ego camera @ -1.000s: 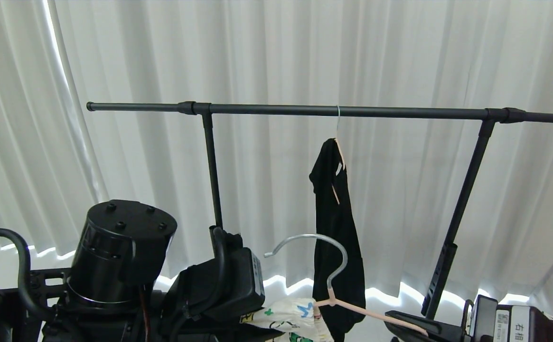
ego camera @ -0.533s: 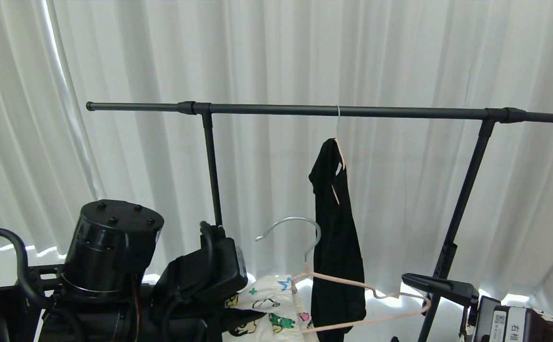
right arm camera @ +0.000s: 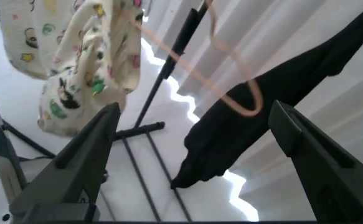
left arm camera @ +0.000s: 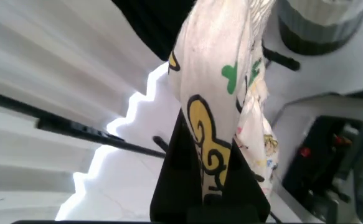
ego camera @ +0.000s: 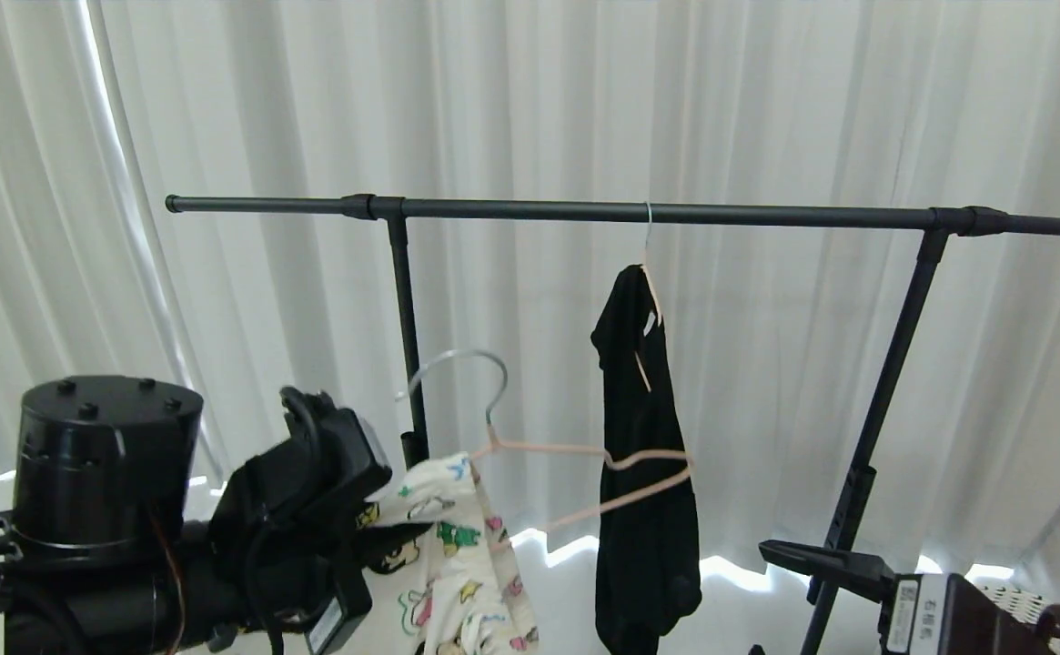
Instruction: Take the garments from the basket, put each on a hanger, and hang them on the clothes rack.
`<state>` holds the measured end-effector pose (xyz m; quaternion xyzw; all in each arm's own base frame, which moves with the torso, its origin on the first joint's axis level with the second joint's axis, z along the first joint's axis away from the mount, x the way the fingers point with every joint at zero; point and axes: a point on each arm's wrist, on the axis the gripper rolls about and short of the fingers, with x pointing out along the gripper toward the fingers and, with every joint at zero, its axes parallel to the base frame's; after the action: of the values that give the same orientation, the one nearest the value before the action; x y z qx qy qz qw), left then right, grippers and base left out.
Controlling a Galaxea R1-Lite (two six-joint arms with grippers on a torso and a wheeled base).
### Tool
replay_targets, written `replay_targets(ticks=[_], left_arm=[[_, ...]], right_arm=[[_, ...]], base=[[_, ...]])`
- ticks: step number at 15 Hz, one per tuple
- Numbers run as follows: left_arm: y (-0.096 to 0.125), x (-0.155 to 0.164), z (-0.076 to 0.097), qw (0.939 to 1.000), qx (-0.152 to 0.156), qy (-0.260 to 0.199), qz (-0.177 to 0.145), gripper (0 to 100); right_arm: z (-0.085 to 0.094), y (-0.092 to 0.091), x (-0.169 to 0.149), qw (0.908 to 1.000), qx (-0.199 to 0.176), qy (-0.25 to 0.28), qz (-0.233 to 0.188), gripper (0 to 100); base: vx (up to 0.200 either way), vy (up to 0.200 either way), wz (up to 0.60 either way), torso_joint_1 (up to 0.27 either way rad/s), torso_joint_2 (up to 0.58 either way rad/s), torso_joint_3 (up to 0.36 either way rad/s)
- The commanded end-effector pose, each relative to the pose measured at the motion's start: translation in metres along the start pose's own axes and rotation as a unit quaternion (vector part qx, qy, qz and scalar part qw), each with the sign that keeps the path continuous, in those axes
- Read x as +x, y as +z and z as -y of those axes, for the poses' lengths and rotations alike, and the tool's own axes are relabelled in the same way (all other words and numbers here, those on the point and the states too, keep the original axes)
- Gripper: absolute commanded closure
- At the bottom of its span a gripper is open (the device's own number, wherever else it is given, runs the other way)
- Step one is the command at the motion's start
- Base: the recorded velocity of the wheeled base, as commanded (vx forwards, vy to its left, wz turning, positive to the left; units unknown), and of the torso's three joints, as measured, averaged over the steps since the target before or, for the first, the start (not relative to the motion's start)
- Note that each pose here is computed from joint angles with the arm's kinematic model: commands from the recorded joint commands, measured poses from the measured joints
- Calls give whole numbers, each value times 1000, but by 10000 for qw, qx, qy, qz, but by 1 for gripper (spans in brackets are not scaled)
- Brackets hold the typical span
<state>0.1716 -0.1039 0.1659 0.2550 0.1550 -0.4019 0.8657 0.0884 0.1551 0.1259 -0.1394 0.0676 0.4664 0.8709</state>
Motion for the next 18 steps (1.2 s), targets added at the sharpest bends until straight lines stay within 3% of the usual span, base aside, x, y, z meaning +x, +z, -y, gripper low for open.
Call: replay_targets(ticks=[1, 3, 6, 9, 13, 18], left_arm=[[18, -4, -15, 9986, -192, 390, 315, 100], [31, -9, -21, 9967, -299, 510, 559, 100], [37, -16, -20, 9956, -248, 548, 720, 100], [40, -22, -18, 9947, -202, 554, 845, 100], [46, -30, -8, 9935, -42, 381, 1070, 100], [49, -39, -4, 9918, 15, 375, 1224, 100]], right_arm=[[-2, 4, 27, 9989, 443, 11, -144, 0], [4, 14, 57, 9922, 1229, -167, -71, 0], [20, 27, 93, 9803, 1914, -466, 159, 0], [29, 26, 111, 9790, 1941, -615, 142, 0], [-9, 23, 118, 9862, 1657, -21, -30, 0], [-25, 19, 121, 9875, 1554, 199, -153, 0]], base=[[0, 0, 0, 0, 0, 0], [0, 0, 0, 0, 0, 0], [0, 0, 0, 0, 0, 0], [0, 0, 0, 0, 0, 0], [0, 0, 0, 0, 0, 0], [0, 0, 0, 0, 0, 0]])
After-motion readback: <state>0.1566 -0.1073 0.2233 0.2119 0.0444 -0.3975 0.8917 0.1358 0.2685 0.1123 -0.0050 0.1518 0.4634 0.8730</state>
